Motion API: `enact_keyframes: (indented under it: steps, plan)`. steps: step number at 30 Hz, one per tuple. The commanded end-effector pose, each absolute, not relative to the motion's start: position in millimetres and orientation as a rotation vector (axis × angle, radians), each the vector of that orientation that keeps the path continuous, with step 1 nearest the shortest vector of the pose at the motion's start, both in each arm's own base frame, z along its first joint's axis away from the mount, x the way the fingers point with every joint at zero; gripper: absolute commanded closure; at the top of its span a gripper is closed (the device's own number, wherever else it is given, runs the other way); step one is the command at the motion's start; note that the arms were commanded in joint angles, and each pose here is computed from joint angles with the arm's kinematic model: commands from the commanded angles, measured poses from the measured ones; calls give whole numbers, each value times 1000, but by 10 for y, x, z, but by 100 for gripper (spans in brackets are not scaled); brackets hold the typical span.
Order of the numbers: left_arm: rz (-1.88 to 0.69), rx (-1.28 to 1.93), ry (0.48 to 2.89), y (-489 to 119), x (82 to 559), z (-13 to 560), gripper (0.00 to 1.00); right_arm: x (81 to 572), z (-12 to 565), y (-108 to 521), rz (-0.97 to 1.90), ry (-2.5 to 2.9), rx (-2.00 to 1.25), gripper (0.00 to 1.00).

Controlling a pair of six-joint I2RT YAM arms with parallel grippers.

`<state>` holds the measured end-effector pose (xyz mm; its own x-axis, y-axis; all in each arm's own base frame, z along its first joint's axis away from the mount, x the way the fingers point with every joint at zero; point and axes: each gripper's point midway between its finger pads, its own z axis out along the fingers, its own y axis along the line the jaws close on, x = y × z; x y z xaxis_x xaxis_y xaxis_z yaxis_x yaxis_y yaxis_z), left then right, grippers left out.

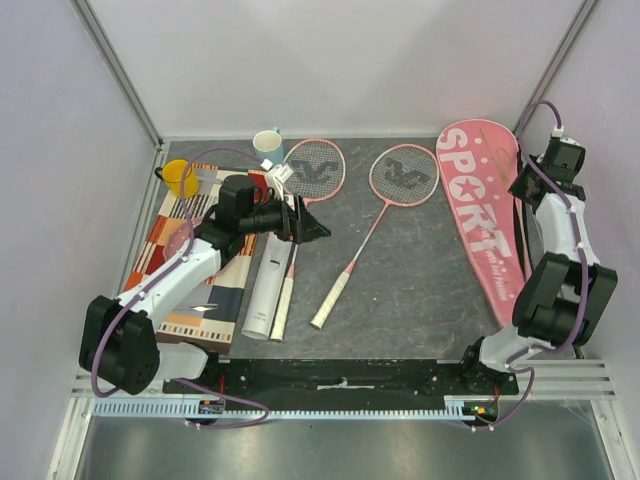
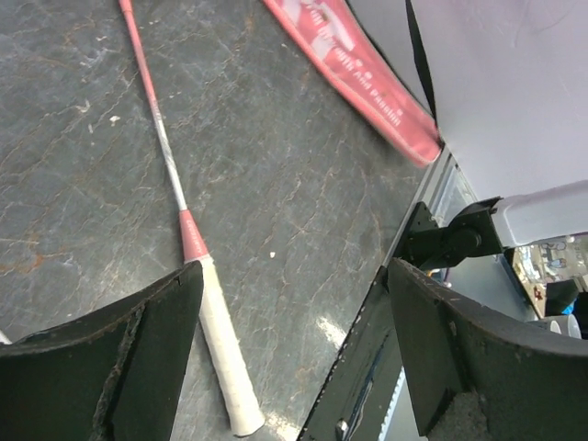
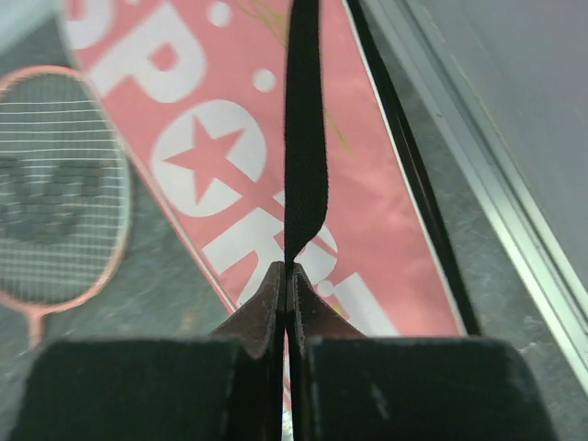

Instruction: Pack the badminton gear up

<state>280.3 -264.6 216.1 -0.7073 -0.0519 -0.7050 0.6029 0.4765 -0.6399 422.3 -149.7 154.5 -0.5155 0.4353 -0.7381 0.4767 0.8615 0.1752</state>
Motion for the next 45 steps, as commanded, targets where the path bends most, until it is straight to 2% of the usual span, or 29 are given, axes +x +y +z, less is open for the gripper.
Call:
enact_keyframes:
  steps: [1,5,7,11,15,19,21,23,27,29,32,40,43,45]
  plan:
    - [-1357,437,2005,-2830,2792,2398,14,4220,2058,-1040,156,2112,577,100]
    - [-1463,395,2064,-3125,2707,2460,15,4209,2447,-655,304,2037,502,100]
    - [-1509,457,2017,-3353,2603,2598,15,4240,2590,-410,429,1993,483,100]
    - [-1557,474,1951,-3660,2579,2723,7,4195,2725,112,713,1940,427,100]
    - [-1547,569,1882,-4050,2627,2804,2,4091,2782,316,771,1920,394,100]
    - [-1290,661,1846,-4360,2777,2691,3,3963,2760,469,862,1926,370,100]
    - [-1114,770,1826,-4478,2751,2622,8,3902,2702,521,889,1937,366,100]
    - [-898,778,1823,-4452,2918,2497,12,3831,2684,546,897,1939,359,100]
    - [-794,801,1798,-4514,2846,2516,16,3720,2689,592,915,1940,343,100]
    - [-743,808,1770,-4515,2823,2548,13,3669,2665,586,899,1952,339,100]
    - [-674,838,1763,-4567,2796,2430,2,3595,2662,590,892,1956,347,100]
    - [-517,772,1897,-4500,3000,2142,1,3391,2788,557,825,1931,336,100]
    - [-499,799,1948,-4532,3010,1991,10,3360,2812,563,826,1931,337,100]
    - [-528,811,1959,-4576,2975,1945,25,3352,2797,557,820,1937,340,100]
